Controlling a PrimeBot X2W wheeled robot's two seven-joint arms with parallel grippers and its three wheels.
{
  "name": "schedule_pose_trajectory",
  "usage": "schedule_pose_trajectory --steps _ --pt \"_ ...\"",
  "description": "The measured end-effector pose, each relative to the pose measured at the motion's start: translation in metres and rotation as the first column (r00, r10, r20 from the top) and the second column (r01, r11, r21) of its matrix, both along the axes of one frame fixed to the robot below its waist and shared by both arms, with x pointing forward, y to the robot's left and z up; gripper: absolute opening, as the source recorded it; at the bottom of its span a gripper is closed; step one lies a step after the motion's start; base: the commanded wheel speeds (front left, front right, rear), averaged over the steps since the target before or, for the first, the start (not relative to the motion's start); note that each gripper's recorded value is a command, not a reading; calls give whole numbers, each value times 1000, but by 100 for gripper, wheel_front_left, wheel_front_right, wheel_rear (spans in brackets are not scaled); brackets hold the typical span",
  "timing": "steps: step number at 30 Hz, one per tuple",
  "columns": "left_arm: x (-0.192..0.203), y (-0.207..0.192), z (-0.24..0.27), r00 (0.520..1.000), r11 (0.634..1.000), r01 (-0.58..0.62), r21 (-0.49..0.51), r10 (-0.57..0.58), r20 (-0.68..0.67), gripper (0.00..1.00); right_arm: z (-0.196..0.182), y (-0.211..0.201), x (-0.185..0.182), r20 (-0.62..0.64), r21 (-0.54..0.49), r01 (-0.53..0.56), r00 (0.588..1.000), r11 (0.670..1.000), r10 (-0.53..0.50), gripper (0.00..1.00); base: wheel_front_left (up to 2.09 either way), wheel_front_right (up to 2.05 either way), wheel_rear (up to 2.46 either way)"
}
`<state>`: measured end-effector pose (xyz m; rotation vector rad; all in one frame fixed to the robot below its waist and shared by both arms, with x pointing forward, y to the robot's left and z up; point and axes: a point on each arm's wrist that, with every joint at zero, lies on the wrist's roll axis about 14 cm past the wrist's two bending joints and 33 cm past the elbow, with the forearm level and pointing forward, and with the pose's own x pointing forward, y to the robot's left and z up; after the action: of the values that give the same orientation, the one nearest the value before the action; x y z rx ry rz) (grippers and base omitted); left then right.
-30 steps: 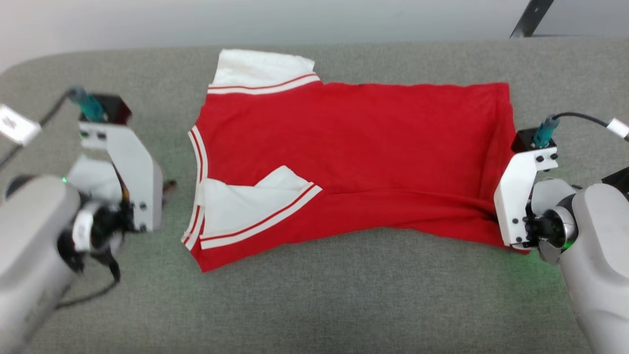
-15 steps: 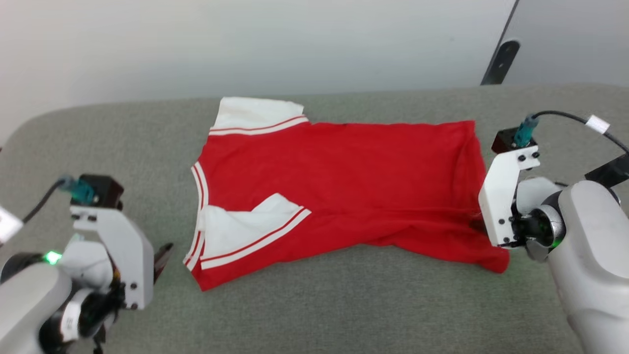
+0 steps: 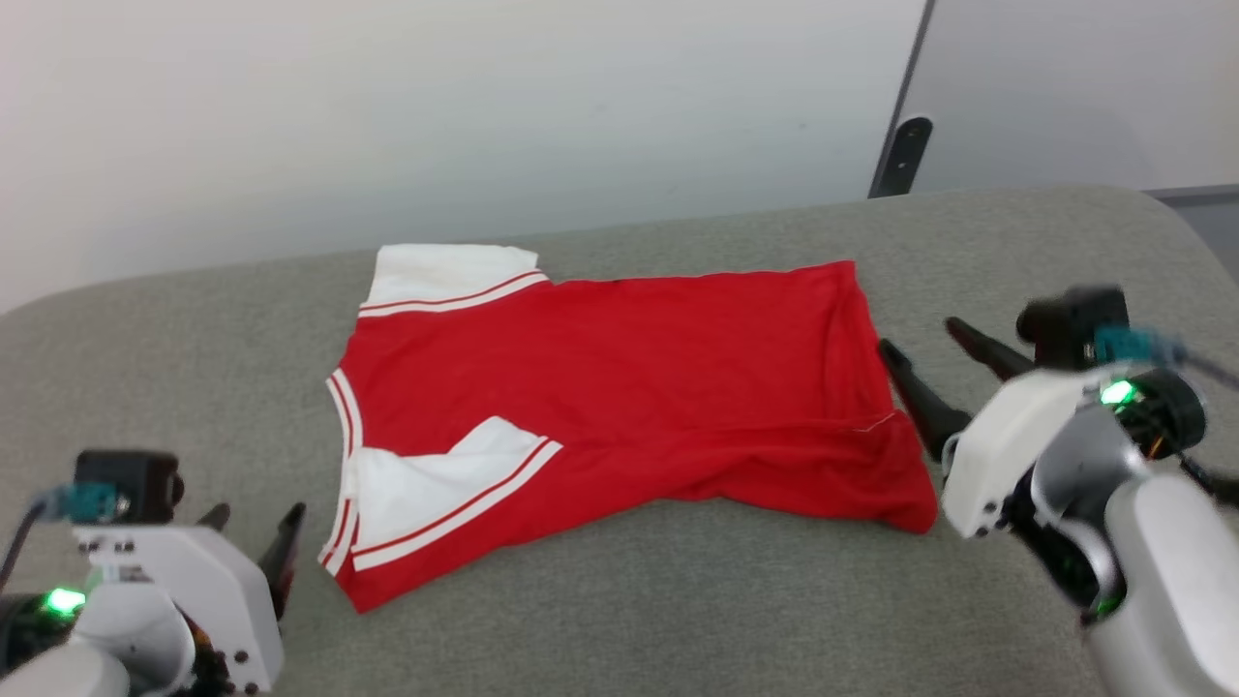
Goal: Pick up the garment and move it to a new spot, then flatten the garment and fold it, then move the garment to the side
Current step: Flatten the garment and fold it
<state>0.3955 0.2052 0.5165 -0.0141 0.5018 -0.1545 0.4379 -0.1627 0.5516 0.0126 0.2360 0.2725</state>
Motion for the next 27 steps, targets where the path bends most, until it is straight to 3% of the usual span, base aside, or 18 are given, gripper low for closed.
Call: schedule_pose_trajectory --steps 4,8,15,17,21,24,27 --pt "1 -7 8 990 998 -17 -59 26 141 100 13 0 -20 190 59 -4 982 998 -7 100 0 0 0" --pt "-7 -14 12 960 998 8 -69 12 281 100 6 1 -41 272 87 -3 962 996 -21 100 0 0 0" --pt "-14 -26 13 917 999 29 -38 -12 400 100 -2 -2 -62 332 149 24 941 989 -73 100 0 0 0" --pt "-13 -30 16 905 997 15 -71 16 424 100 -7 -5 -64 317 178 44 943 983 -100 100 0 0 0" --pt "-20 -30 -13 939 994 26 -109 13 343 100 -19 -9 -67 279 193 69 953 979 -122 100 0 0 0" --pt "-16 -26 -41 984 992 50 -112 -29 178 100 -26 -11 -65 243 201 80 962 976 -129 100 0 0 0" --pt "4 -18 -41 995 991 71 -115 -62 82 100 -26 -11 -63 235 182 76 965 980 -119 100 0 0 0"
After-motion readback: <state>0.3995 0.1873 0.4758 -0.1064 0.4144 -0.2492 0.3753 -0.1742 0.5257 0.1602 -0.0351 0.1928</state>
